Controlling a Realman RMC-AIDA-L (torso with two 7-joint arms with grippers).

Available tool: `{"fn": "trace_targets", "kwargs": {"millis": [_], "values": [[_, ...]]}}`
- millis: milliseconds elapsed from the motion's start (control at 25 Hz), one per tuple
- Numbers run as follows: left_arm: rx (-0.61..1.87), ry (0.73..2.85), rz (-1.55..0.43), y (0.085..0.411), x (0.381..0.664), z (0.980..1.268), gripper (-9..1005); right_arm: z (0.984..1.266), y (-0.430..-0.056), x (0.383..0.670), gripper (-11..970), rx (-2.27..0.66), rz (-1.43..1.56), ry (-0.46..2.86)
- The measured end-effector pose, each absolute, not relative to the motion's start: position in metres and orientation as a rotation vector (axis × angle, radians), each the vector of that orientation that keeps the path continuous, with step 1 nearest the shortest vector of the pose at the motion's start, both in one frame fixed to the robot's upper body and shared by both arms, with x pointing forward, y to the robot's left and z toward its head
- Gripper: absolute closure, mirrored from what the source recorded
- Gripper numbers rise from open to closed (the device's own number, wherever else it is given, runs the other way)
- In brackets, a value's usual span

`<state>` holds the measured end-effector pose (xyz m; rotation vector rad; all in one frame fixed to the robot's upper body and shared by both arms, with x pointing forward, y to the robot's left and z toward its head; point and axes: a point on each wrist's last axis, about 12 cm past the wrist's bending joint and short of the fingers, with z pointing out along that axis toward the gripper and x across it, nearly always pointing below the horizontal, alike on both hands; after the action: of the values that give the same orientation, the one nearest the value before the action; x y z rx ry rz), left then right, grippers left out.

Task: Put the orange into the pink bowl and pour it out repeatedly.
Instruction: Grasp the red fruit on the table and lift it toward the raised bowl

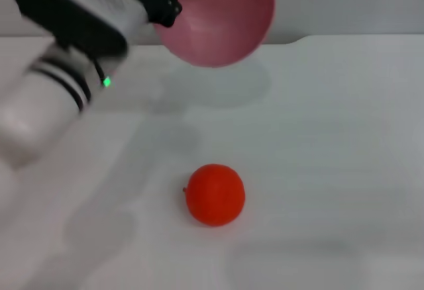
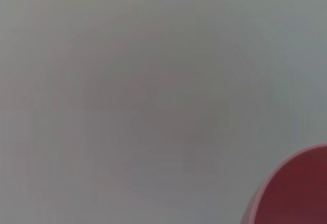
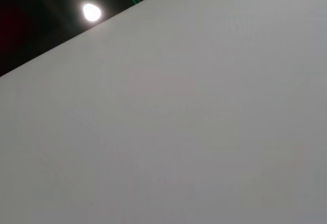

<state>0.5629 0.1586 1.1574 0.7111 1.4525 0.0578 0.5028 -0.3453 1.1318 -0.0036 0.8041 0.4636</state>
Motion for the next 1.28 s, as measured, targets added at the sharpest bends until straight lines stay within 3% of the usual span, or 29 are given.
{"fn": "trace_targets", "kwargs": {"millis": [320,480,760,960,1280], "values": [[0.747,1.965,-0.505,0.205,0.63,1.182,954,1.126,-0.334,0.512,403,-0.076,0.55,0.897],[0.759,2.164,-0.681,0.239,0.642,1.192,954,1.124,-0.326,0.525,403,-0.19,0.647,1.019],[0.661,2.281,-0.526,0.292,0.643,1.217,954,1.124,-0.321,0.558,404,-0.422,0.826,1.398],[0.604,2.298,-0.503,0.312,0.639,1.217,954,1.128,-0.309,0.586,404,-0.661,0.838,1.799],[0.589,2.325,-0.505,0.314,0.635,1.205,954,1.144,-0.226,0.612,404,-1.203,0.768,2.13]]}}
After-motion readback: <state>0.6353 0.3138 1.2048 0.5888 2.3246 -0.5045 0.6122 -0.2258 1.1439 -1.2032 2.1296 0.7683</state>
